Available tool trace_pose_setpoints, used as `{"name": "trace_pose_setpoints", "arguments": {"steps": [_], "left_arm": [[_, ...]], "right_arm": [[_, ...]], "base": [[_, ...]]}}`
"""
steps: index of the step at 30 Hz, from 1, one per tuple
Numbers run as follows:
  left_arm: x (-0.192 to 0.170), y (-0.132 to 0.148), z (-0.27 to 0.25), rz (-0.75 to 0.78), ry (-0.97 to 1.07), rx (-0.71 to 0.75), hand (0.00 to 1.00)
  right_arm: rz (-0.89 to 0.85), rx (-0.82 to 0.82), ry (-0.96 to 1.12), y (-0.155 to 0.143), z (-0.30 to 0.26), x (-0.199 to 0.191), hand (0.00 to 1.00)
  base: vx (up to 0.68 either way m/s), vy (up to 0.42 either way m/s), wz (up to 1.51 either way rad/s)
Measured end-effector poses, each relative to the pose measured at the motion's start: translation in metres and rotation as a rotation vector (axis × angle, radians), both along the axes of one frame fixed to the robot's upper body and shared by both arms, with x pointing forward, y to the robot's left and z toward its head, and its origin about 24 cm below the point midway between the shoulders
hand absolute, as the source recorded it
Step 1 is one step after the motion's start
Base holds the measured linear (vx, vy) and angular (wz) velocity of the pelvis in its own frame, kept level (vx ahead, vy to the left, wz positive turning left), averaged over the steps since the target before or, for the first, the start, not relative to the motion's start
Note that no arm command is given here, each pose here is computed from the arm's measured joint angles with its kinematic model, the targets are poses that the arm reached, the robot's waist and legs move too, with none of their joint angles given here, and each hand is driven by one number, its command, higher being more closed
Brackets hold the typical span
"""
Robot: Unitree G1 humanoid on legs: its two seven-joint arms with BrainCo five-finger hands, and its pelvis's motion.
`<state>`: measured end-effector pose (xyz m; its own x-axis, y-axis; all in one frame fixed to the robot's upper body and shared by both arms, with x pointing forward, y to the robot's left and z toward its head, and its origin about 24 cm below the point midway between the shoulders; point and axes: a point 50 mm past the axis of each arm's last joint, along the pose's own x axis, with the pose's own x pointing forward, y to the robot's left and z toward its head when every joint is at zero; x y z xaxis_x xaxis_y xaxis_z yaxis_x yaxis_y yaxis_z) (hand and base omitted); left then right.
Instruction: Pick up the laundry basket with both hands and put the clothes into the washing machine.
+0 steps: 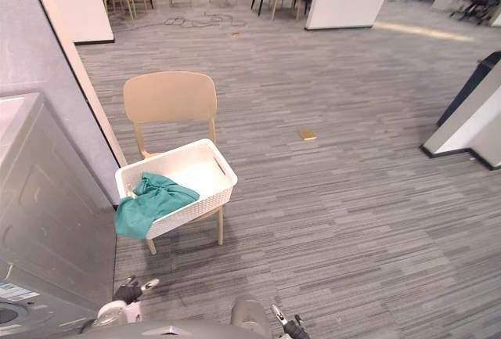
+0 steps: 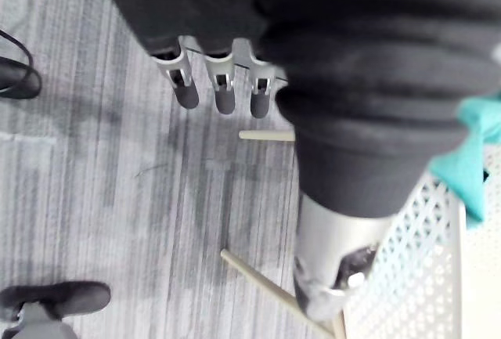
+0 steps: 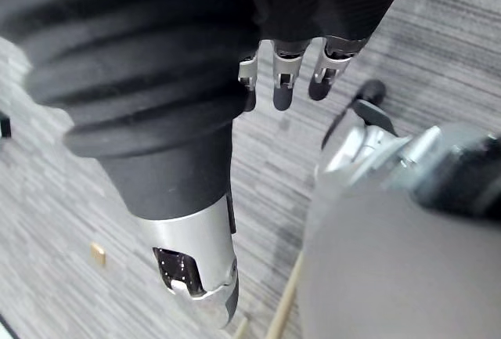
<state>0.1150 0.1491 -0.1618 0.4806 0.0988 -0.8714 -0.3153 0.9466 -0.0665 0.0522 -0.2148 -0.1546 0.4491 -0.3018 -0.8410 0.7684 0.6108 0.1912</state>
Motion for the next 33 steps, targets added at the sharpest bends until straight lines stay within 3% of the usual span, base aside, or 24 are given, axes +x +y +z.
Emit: {"name": "trace_pose_setpoints", "arguments": {"steps": [4, 9, 11, 14, 19, 21, 25, 30, 33], "left_arm": [[-0.002, -0.004, -0.001, 0.013, 0.007, -0.022, 0.0], [-0.007, 0.015, -0.001, 0.185, 0.001, -0.02, 0.0], [-0.005, 0.025, 0.001, 0.228, -0.019, -0.005, 0.0], [-0.014, 0.038, 0.001, 0.223, -0.007, 0.031, 0.0], [-0.014, 0.038, 0.001, 0.123, 0.003, 0.063, 0.0], [-0.021, 0.037, -0.002, 0.046, 0.048, 0.095, 0.0], [-0.022, 0.041, -0.003, -0.088, 0.067, 0.151, 0.0], [-0.021, 0.036, -0.002, -0.184, 0.061, 0.162, 0.0], [-0.021, 0.032, -0.003, -0.235, 0.056, 0.148, 0.0]], "right_arm": [[-0.003, 0.003, 0.014, -0.003, -0.002, 0.0, 0.0], [0.009, 0.017, 0.033, 0.001, -0.005, 0.002, 0.0], [0.055, 0.009, -0.001, 0.004, -0.001, 0.012, 0.0], [0.166, -0.071, -0.23, 0.005, 0.03, 0.056, 0.0], [0.244, -0.369, -0.562, -0.022, 0.11, 0.118, 0.0], [0.264, -0.616, -0.735, -0.04, 0.169, 0.15, 0.0], [0.178, -0.93, -1.038, -0.042, 0.258, 0.174, 0.0], [0.279, -1.085, -1.102, -0.044, 0.286, 0.18, 0.0], [0.572, -1.268, -1.051, -0.035, 0.297, 0.208, 0.0]], "base": [[0.15, -0.333, 0.37], [0.05, -0.203, 0.62], [0.01, -0.191, 0.23], [0.03, -0.114, -0.08], [0.04, 0.034, 0.5], [0.1, 0.138, 0.37], [0.07, 0.14, 0.08], [0.06, 0.112, 0.0], [0.05, 0.075, -0.01]]}}
